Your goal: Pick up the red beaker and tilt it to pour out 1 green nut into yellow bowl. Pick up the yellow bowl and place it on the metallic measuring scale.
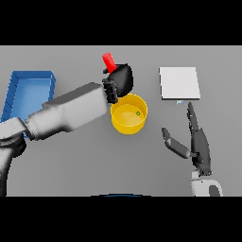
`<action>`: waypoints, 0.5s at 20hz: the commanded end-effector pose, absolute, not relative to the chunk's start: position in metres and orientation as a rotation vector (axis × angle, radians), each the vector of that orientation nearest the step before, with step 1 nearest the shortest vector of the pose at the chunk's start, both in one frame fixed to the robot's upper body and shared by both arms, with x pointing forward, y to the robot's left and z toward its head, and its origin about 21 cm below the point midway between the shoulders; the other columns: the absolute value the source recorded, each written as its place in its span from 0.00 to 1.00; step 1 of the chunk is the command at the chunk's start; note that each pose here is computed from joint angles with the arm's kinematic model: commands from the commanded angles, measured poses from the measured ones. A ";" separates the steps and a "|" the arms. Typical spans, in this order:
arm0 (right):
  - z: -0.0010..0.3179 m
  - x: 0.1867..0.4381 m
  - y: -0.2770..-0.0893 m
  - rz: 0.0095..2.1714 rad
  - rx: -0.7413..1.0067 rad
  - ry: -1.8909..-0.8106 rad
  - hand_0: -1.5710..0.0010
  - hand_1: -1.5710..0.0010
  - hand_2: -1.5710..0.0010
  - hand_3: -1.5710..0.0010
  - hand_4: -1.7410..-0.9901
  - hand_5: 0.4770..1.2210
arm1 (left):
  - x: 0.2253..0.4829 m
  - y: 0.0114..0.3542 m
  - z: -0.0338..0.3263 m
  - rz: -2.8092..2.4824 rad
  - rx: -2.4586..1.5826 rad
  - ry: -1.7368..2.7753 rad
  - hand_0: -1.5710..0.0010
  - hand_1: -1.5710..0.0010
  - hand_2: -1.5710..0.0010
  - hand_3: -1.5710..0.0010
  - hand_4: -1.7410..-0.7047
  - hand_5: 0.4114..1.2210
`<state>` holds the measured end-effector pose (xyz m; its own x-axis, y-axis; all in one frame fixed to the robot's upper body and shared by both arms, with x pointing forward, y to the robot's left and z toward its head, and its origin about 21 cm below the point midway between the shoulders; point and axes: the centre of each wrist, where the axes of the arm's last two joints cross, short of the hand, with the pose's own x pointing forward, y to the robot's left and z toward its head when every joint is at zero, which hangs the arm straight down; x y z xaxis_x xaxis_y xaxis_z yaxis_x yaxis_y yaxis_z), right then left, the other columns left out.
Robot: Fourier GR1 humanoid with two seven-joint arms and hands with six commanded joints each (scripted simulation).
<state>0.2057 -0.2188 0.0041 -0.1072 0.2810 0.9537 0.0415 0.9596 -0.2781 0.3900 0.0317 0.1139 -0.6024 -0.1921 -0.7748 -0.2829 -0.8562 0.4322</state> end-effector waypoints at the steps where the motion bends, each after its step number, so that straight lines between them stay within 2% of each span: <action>1: 0.005 0.205 -0.216 0.209 -0.243 -1.680 1.00 1.00 1.00 1.00 0.71 0.15 | 0.391 0.029 0.116 2.620 -1.371 0.797 0.00 0.00 0.00 0.00 0.01 1.00; 5: 0.000 0.205 -0.218 0.216 -0.268 -1.672 1.00 1.00 1.00 1.00 0.71 0.16 | 0.393 0.026 0.128 2.565 -1.349 0.734 0.00 0.00 0.00 0.00 0.01 1.00; 8: -0.001 0.203 -0.215 0.219 -0.258 -1.680 1.00 1.00 1.00 1.00 0.71 0.15 | 0.402 0.025 0.161 2.539 -1.408 0.772 0.00 0.00 0.00 0.00 0.01 1.00; 9: 0.000 0.206 -0.214 0.220 -0.261 -1.686 1.00 1.00 1.00 1.00 0.72 0.15 | 0.408 0.028 0.179 2.515 -1.453 0.804 0.00 0.00 0.00 0.05 0.01 1.00; 10: 0.004 0.208 -0.215 0.219 -0.271 -1.699 1.00 1.00 1.00 1.00 0.72 0.15 | 0.415 0.032 0.196 2.499 -1.515 0.826 0.00 0.00 0.11 0.04 0.06 1.00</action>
